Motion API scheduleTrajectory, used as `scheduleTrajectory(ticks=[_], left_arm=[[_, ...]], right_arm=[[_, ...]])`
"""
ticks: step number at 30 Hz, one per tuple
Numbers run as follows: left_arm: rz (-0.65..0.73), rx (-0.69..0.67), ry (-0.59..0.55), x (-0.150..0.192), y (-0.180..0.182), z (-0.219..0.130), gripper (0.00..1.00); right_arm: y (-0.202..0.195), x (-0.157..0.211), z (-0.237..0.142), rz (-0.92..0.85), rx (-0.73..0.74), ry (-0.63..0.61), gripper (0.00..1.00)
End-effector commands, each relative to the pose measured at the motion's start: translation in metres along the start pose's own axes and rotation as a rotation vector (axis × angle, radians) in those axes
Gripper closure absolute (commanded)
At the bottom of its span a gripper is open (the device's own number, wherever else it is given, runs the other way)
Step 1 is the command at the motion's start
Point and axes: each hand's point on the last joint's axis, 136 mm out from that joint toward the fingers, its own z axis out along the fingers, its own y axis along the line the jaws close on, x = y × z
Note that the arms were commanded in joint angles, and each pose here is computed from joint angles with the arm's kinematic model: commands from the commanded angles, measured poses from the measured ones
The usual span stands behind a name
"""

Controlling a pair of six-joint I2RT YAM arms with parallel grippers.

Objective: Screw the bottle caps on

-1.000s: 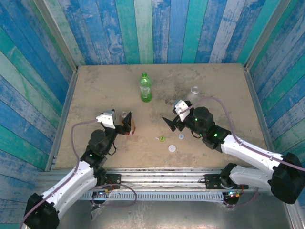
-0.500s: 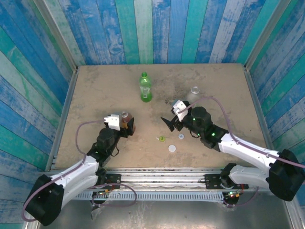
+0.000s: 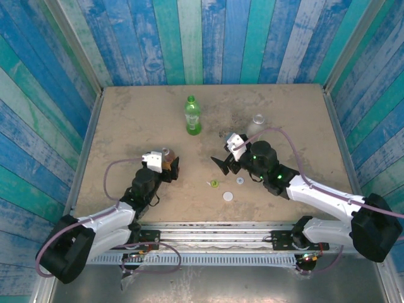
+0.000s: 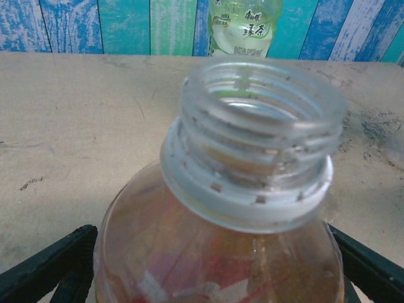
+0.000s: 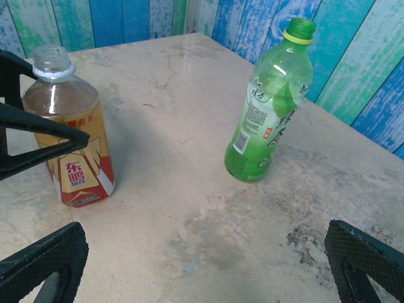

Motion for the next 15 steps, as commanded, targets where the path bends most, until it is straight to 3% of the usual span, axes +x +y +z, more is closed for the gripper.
scheduleTrajectory(ticks=[1, 12, 15], left_arm=[[0.011, 0.008, -0.003, 0.0004, -0.0022, 0.0005, 0.17], [0.011, 0.011, 0.009, 0.0018, -0.0033, 0.0027, 0.43], [0.014, 0.013, 0.006, 0.0006, -0.0034, 0.0018, 0.45]], right_arm=[[0.0048, -0.0026, 0.0017, 0.007, -0.022, -0.011, 0.0], [0.0049, 0.0015, 0.0046, 0.02, -0.018, 0.016, 0.0], [0.0009, 0.0018, 0.0037, 0.026, 0.003, 0.017, 0.0]])
